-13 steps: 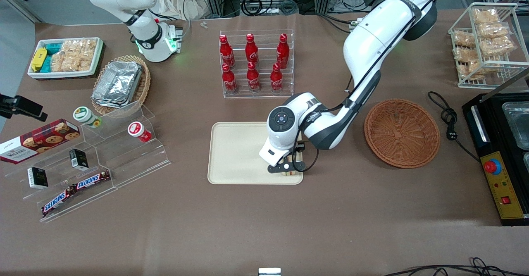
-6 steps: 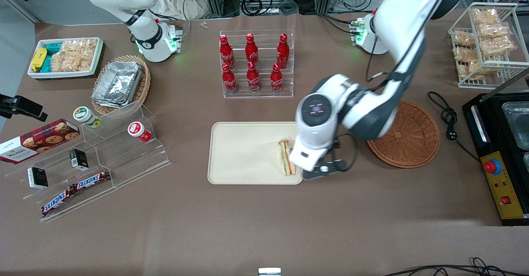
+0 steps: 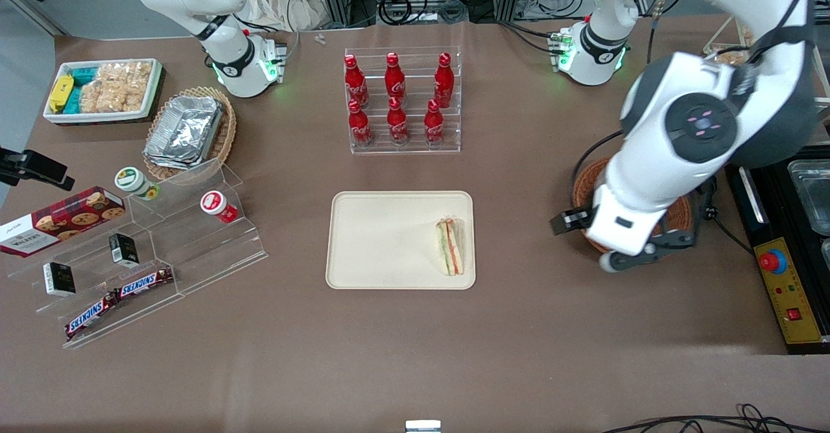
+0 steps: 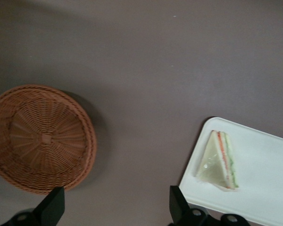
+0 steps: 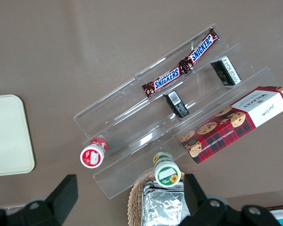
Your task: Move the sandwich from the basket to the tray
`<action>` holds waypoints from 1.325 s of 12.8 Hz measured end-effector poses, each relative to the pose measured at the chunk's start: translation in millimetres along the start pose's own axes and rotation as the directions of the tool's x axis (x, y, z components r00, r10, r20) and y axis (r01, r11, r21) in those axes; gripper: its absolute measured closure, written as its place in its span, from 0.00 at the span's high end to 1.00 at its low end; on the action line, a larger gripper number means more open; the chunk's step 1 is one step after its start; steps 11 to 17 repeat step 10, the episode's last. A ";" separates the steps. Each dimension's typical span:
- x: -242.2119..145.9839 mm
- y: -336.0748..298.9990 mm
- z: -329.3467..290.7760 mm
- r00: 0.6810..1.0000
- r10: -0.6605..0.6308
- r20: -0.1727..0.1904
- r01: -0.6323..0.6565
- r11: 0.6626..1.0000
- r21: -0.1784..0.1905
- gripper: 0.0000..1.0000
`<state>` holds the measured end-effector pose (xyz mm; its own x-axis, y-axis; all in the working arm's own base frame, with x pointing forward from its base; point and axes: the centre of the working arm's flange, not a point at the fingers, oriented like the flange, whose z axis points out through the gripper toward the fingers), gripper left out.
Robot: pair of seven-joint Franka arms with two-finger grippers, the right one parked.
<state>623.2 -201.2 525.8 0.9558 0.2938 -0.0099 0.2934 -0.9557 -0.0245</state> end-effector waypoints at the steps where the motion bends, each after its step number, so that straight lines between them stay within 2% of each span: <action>1: -2.2 -15.3 1.5 1.000 0.008 0.008 -0.008 1.000 0.014 1.00; 2: -6.5 -30.4 4.8 0.999 0.028 0.018 -0.028 0.999 0.026 1.00; 5: -27.0 -80.9 8.4 0.990 0.131 0.051 -0.133 0.991 0.030 0.99; 8: -38.7 -126.0 -0.6 0.985 0.164 0.052 -0.166 0.985 0.036 0.99; 17: -38.0 -130.4 -2.1 0.982 0.182 0.050 -0.184 0.982 0.033 1.00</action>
